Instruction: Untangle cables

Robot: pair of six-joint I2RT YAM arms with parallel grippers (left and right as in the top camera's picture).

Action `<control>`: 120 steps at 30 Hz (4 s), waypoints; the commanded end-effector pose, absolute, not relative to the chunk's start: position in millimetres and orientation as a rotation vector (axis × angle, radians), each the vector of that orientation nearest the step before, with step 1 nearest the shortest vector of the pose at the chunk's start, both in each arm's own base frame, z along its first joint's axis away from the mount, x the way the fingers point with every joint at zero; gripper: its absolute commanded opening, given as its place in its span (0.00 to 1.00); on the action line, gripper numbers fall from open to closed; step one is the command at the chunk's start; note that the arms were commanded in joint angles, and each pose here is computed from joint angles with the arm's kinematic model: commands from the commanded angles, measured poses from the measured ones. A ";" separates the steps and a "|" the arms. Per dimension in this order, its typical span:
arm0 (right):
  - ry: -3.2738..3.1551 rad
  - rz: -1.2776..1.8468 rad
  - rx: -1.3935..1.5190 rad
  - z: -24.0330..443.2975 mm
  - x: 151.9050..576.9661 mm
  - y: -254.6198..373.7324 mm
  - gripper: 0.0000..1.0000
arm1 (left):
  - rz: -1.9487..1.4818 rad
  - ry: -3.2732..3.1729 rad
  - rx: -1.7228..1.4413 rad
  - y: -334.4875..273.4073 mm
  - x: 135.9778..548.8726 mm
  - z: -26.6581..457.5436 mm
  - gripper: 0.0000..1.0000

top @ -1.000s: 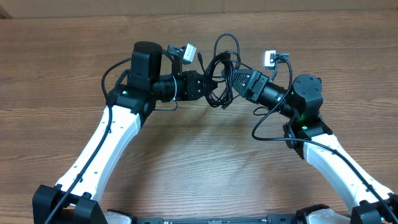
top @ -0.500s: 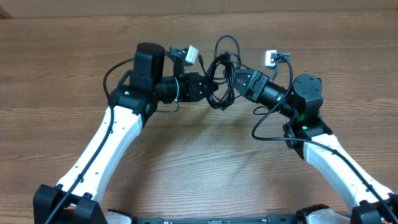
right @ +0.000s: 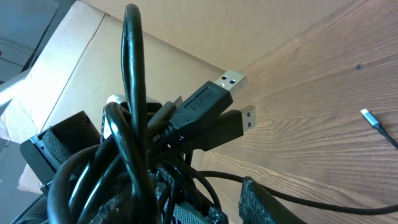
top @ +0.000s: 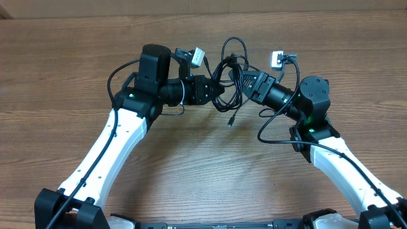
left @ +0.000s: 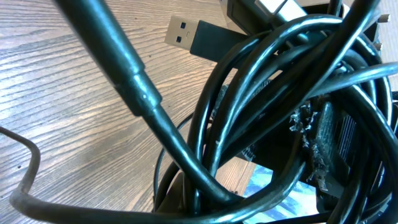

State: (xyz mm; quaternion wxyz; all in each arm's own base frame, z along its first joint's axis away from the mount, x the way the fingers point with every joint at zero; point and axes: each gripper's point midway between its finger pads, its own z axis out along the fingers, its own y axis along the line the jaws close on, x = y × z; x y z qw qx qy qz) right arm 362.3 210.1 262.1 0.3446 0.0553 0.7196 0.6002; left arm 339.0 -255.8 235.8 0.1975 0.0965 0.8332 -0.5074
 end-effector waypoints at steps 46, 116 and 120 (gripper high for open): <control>1.880 1.533 0.175 260.2 366.1 208.5 0.04 | -1.385 2.299 0.333 -258.9 338.1 242.2 0.04; 2.586 0.054 0.699 55.0 299.7 44.7 0.14 | -1.387 2.278 -0.233 -159.3 396.1 247.1 0.04; 2.594 0.044 0.700 54.1 297.6 43.7 0.28 | -1.385 2.277 -0.229 -159.3 396.1 247.1 0.04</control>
